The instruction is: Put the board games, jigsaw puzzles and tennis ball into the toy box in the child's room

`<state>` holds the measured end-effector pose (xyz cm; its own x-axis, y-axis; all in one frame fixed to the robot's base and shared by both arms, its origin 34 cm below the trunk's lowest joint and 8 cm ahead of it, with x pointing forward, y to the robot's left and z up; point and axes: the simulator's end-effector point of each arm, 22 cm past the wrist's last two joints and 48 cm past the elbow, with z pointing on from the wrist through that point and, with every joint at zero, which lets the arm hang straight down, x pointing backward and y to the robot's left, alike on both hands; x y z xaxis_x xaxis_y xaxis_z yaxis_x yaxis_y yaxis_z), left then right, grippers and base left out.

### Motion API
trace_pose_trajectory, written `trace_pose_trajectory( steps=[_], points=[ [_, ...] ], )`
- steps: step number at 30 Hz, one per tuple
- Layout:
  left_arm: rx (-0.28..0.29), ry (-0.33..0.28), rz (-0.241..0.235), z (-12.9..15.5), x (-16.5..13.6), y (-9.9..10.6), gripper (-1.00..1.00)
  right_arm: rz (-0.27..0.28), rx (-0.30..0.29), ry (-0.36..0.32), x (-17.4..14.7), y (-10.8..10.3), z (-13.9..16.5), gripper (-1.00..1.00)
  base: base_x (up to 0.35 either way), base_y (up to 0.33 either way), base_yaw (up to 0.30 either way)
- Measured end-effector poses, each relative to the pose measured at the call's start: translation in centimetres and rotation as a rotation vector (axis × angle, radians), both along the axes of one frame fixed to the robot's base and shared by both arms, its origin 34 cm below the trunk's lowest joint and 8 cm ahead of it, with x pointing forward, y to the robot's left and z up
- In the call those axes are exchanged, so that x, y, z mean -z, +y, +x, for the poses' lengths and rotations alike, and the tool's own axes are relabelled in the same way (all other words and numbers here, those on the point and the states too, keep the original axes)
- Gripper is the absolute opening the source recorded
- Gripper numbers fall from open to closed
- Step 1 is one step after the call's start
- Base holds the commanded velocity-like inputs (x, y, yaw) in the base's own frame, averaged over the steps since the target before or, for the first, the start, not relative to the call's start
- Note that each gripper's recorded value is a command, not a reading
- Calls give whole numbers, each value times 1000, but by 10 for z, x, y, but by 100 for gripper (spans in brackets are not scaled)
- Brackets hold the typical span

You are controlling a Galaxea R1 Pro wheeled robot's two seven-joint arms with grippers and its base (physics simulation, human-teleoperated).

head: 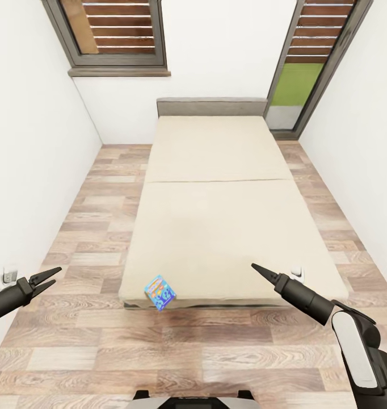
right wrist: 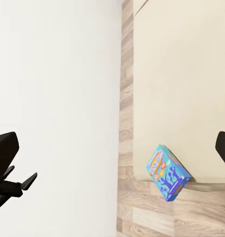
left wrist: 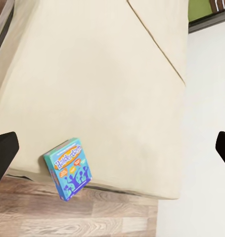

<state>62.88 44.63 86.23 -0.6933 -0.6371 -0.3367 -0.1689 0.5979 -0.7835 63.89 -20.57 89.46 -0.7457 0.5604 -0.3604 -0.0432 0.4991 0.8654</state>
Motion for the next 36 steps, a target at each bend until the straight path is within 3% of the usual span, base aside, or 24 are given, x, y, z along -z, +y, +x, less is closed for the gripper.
trace_pose_trajectory(
  steps=[36],
  points=[
    [-1, -56, 3, 7, -30, 1, 100, 0, 0, -54, -30, 1, 5, 100, 0, 0, 0]
  ],
)
